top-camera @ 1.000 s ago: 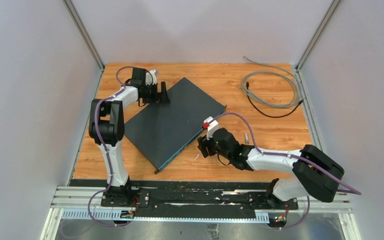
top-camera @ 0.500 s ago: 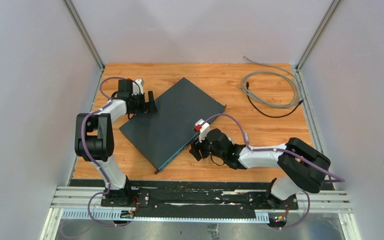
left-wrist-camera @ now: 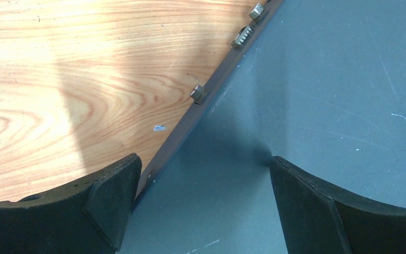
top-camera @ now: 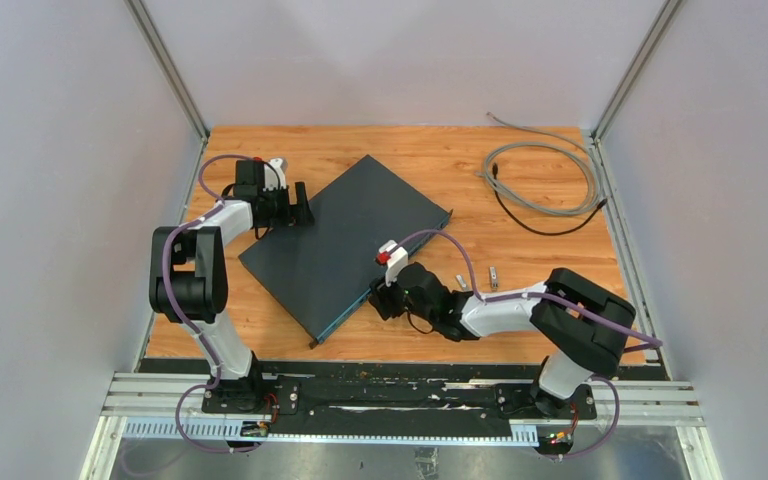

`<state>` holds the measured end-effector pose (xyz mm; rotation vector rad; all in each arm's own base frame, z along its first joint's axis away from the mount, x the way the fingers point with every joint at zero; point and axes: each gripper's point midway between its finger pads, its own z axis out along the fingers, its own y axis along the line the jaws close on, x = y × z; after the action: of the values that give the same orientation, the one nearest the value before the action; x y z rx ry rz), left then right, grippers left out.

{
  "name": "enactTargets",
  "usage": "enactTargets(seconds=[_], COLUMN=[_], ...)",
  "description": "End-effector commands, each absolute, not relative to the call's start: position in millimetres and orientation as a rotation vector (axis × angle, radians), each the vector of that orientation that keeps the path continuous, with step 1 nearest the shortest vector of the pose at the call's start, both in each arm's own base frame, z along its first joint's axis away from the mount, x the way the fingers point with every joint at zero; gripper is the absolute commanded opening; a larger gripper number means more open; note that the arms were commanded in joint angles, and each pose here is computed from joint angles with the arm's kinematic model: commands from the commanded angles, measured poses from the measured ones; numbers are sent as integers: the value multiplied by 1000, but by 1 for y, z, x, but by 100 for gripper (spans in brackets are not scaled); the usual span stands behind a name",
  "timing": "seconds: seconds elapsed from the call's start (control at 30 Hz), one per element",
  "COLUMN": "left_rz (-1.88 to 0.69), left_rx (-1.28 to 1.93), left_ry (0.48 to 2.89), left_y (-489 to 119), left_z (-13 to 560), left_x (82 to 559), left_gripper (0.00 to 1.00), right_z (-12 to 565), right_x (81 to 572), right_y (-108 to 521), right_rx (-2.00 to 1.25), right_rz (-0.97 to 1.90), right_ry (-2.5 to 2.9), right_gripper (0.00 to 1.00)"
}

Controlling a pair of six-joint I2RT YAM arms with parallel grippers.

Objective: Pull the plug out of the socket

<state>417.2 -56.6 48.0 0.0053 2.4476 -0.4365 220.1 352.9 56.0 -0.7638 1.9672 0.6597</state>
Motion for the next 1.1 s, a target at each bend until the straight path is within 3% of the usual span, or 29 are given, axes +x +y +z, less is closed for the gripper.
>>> enactTargets(seconds=[0.0,0.47,0.77,0.87,1.07], left_rz=[-539,-545,-550,-553,-547], left_rx=[-78,-86,-87,-86,-90], left_ry=[2756,2761,2763,2764,2767], left_y=[-72,-73,-73,-74,-73], left_z=[-9,-11,-12,-12,-13], left_x=[344,344,343,343,344], left_gripper=[93,92,91,91,91], right_z=[66,62,70,75,81], right_x=[230,231,234,235,234], right_y=[366,376,383,386,385], right_rx=[-713,-712,-719,-725,-729], right_rz=[641,602,618,632,657], right_ry=[1929,1894,1829,1785,1704], right_gripper=[51,47,39,33,9])
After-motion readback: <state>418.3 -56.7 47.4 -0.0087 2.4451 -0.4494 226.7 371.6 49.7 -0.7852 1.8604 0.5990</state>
